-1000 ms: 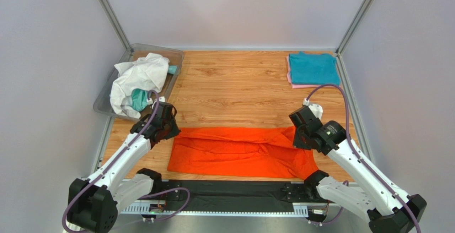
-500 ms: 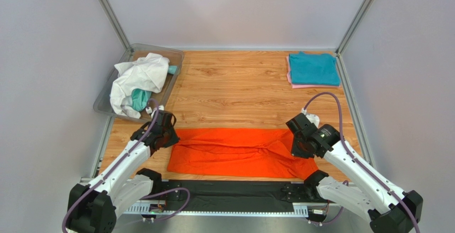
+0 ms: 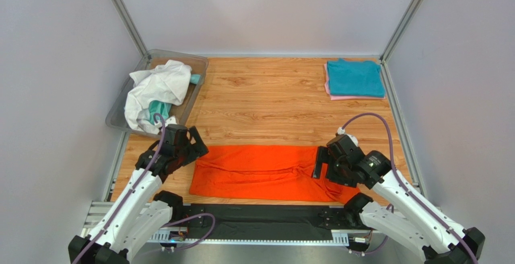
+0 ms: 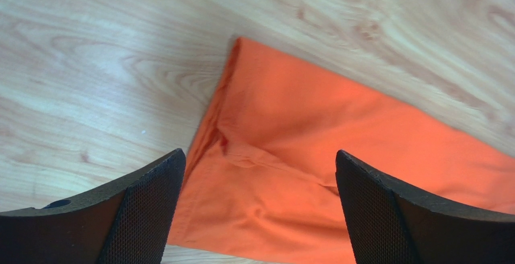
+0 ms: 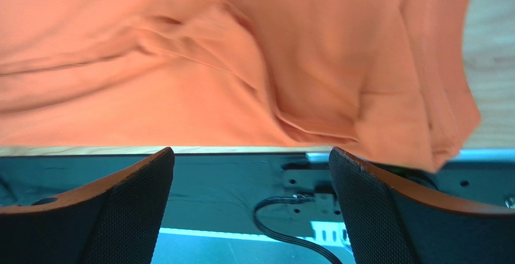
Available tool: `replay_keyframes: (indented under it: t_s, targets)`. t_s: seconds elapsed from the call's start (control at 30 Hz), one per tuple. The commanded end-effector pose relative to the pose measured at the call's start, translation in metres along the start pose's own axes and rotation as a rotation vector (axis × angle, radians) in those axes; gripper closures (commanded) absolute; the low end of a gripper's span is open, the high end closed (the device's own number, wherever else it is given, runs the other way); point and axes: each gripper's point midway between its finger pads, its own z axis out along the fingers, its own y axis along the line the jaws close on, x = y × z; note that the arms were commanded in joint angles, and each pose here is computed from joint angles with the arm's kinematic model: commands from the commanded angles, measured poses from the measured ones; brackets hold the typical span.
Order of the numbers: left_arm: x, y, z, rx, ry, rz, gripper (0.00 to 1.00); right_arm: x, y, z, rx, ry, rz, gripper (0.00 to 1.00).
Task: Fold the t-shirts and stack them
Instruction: Fold the tshirt
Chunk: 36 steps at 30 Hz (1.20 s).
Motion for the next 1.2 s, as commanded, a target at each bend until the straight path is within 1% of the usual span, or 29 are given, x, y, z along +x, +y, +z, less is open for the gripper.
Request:
replay_keyframes:
  t_s: [0.0, 0.07, 0.1, 0.13, 0.2, 0.23, 0.3, 0.37, 0.4, 0.43, 0.47, 0.57, 0.77, 0.97, 1.17]
  targets:
    - [-0.014, -0.029, -0.012, 0.104, -0.003, 0.004, 0.0, -0.033, 0.041, -0.017, -0.158, -0.103, -0.085, 0.0]
    - [-0.018, -0.043, -0.008, 0.152, 0.003, 0.012, 0.0, -0.048, 0.05, -0.013, -0.149, -0.134, -0.105, 0.0]
    - [-0.015, -0.053, -0.008, 0.198, 0.03, 0.018, 0.0, -0.054, 0.052, -0.011, -0.143, -0.146, -0.123, 0.0]
    - [-0.013, -0.058, -0.004, 0.209, 0.044, 0.026, 0.0, -0.062, 0.058, -0.005, -0.127, -0.149, -0.136, 0.0]
    - [-0.011, -0.077, 0.0, 0.272, 0.056, 0.047, 0.0, -0.075, 0.055, 0.004, -0.077, -0.164, -0.135, 0.0]
    - [-0.009, -0.083, 0.006, 0.275, 0.073, 0.057, 0.0, -0.079, 0.054, 0.014, -0.045, -0.149, -0.148, 0.0]
    - [0.0, -0.094, 0.01, 0.296, 0.107, 0.087, 0.0, -0.087, 0.05, 0.026, -0.028, -0.135, -0.123, 0.0]
    - [0.012, -0.101, 0.022, 0.303, 0.152, 0.11, 0.0, -0.085, 0.053, 0.043, -0.057, -0.089, -0.102, 0.0]
    - [0.021, -0.102, 0.029, 0.3, 0.195, 0.11, 0.0, -0.081, 0.054, 0.051, -0.059, -0.061, -0.102, 0.0]
    - [0.023, -0.104, 0.032, 0.305, 0.208, 0.107, 0.0, -0.082, 0.059, 0.055, -0.083, -0.06, -0.11, 0.0]
    - [0.03, -0.1, 0.037, 0.291, 0.228, 0.107, 0.0, -0.07, 0.063, 0.06, -0.118, -0.011, -0.116, 0.0]
    - [0.046, -0.089, 0.049, 0.256, 0.277, 0.105, 0.0, -0.056, 0.071, 0.071, -0.176, 0.054, -0.128, 0.0]
    - [0.067, -0.063, 0.056, 0.187, 0.321, 0.108, 0.0, -0.031, 0.07, 0.077, -0.232, 0.135, -0.135, 0.0]
    - [0.071, -0.032, 0.056, 0.097, 0.298, 0.09, 0.0, -0.001, 0.077, 0.059, -0.333, 0.211, -0.144, 0.0]
    - [0.071, -0.018, 0.054, 0.083, 0.27, 0.067, 0.0, 0.021, 0.088, 0.04, -0.429, 0.242, -0.179, 0.0]
